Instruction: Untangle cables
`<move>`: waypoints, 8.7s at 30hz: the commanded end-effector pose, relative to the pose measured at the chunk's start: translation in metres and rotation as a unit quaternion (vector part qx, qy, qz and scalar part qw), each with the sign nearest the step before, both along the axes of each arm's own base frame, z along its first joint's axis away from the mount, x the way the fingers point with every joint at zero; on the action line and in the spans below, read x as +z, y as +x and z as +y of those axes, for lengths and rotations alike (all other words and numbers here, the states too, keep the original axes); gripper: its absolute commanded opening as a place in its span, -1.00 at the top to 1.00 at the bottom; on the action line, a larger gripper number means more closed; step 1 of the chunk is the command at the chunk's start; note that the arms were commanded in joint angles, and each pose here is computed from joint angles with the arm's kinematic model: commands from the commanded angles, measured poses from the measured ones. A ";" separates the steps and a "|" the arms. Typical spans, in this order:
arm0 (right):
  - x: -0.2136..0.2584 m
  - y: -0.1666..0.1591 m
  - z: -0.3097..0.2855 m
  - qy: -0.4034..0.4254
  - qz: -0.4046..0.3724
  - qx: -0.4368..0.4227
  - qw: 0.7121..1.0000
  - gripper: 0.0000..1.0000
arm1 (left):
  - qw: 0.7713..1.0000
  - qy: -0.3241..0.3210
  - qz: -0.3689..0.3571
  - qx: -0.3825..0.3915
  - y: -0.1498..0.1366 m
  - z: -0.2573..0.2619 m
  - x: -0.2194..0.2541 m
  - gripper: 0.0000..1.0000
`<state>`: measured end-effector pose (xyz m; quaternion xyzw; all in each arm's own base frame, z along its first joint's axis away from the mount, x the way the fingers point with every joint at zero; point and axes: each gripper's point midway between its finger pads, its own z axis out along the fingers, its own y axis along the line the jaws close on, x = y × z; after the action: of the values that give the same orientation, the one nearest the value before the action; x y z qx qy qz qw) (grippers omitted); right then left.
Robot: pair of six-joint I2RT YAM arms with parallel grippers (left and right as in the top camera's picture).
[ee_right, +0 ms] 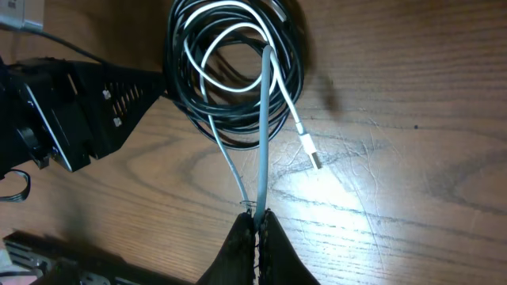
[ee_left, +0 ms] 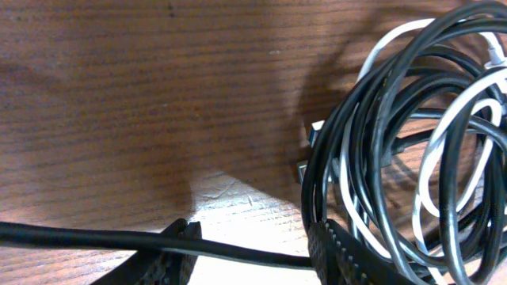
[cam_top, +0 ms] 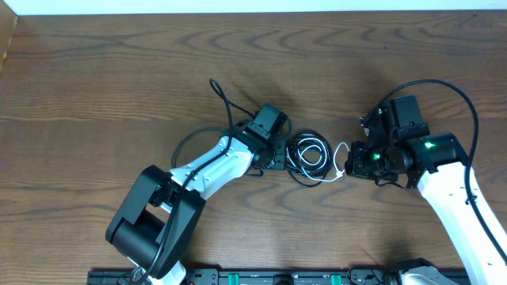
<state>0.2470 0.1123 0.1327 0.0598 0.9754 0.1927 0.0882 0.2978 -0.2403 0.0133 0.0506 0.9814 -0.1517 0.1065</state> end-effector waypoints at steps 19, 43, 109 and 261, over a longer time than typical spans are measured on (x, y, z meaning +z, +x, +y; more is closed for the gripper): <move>0.002 0.006 0.001 0.003 -0.016 0.010 1.000 0.98 | 0.999 -0.016 0.040 0.011 -0.007 -0.007 -0.019 -0.03; 0.002 0.007 0.002 0.004 -0.019 0.010 1.000 0.97 | 0.994 0.017 0.064 0.091 -0.021 -0.010 -0.020 -0.01; -0.059 0.062 0.160 0.119 -0.053 0.079 0.988 0.53 | 0.961 0.216 0.128 0.118 -0.011 0.118 -0.061 0.44; -0.033 0.062 0.096 0.327 0.022 0.121 0.937 0.98 | 0.984 0.161 0.051 0.048 0.003 0.064 -0.019 0.59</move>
<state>0.3143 0.1958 0.0821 0.0224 0.8888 0.4575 0.0119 0.2948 -0.2164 0.0016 0.0190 0.9946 -0.0982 0.0289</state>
